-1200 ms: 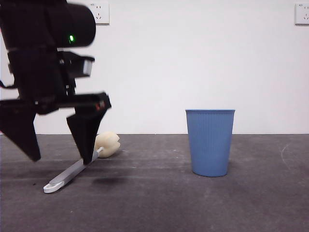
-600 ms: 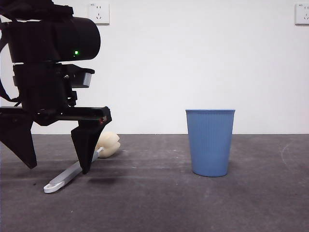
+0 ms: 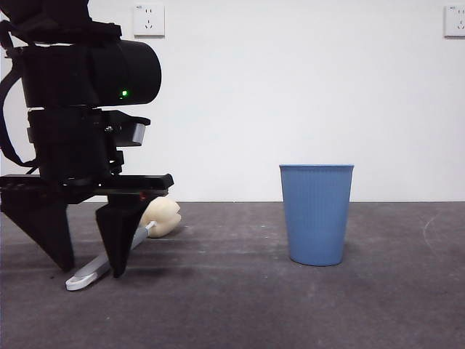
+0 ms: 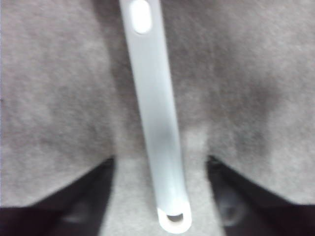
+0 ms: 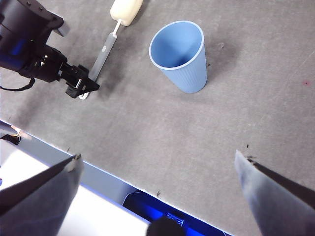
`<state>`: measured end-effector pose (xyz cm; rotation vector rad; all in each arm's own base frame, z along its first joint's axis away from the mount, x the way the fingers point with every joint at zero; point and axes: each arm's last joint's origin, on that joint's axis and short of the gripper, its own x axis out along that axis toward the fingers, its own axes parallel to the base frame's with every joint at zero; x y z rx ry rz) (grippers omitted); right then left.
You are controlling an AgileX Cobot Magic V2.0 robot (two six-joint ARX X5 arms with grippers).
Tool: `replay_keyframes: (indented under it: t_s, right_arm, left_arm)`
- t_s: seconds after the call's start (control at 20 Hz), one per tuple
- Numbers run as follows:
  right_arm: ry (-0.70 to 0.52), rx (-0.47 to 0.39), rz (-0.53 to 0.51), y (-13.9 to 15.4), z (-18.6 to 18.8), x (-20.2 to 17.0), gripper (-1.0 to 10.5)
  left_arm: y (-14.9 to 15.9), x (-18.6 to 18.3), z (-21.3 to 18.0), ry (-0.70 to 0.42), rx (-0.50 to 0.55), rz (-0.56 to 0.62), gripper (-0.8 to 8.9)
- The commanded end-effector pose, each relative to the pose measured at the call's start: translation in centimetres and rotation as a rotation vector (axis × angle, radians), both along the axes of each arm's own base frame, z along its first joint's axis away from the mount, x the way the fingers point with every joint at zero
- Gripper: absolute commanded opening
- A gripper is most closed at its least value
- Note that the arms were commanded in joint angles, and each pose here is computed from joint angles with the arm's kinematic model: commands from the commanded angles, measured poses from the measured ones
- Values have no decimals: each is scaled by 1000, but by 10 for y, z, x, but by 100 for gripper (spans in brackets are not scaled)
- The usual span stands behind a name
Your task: Pick up the cup brush,pick up the cup,insert the brush into the cup,clean the cup,put the cup brush back,put the cup back to the fixed position on the table
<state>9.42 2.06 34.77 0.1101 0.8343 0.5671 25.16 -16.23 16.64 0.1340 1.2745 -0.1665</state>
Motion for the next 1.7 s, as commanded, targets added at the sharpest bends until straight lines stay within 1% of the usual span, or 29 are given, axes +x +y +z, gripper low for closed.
replay_keyframes:
  t_s: [0.05, 0.15, 0.2, 0.25, 0.3, 0.5, 0.65, 0.9, 1.0, 1.05, 1.15, 1.2, 1.25, 1.3, 1.4, 1.45, 1.5, 1.6, 1.7]
  right_arm:
    - [-13, 5, -2, 0, 2, 0, 598]
    - [-16, 5, -3, 0, 2, 1, 598]
    - [-17, 6, -3, 0, 2, 1, 598]
    - [-16, 6, -3, 0, 2, 1, 597]
    - [-16, 6, -3, 0, 2, 1, 597]
    - [-17, 6, -2, 0, 2, 1, 597]
    - [-27, 6, -1, 0, 2, 1, 597]
    - [-49, 10, 1, 1, 4, 5, 596]
    - [-19, 62, 15, 2, 1, 11, 597]
    - [16, 83, 18, 3, -5, 18, 597]
    - [95, 80, 26, 5, -21, 34, 595]
    - [100, 91, 56, 6, -27, 40, 587]
    - [83, 118, 76, 7, -32, 45, 539]
    - [47, 118, 76, 8, -37, 50, 499]
    - [22, 112, 79, 9, -45, 55, 515]
    - [30, 111, 85, 10, -52, 57, 562]
    - [34, 107, 87, 11, -59, 58, 578]
    - [49, 123, 84, 14, -80, 62, 578]
    - [64, 141, 77, 17, -106, 64, 577]
  left_arm:
    - [-2, 0, -3, 16, -11, 6, 88]
    - [-2, -1, -4, 23, -21, 13, 87]
    - [-3, -1, -4, 30, -31, 10, 70]
    - [-3, -1, -3, 31, -32, 9, 10]
    - [-2, -1, -4, 34, -29, 9, -8]
    - [-1, -2, -1, 37, -25, 6, -8]
    - [3, -5, 13, -7, -46, -11, -8]
    - [14, -16, 52, -122, -103, -49, -8]
    - [20, -25, 70, -171, -117, -82, -8]
    - [24, -31, 80, -203, -128, -100, -8]
    - [31, -43, 98, -262, -155, -113, -8]
    - [35, -48, 106, -289, -165, -123, -8]
    - [40, -55, 115, -318, -178, -125, -8]
    - [44, -62, 123, -347, -195, -126, -8]
    - [51, -74, 136, -399, -227, -128, -8]
    - [55, -79, 142, -423, -244, -129, -8]
    - [57, -83, 145, -436, -256, -131, -8]
    - [60, -89, 150, -447, -278, -139, -8]
    - [63, -94, 152, -442, -276, -141, -8]
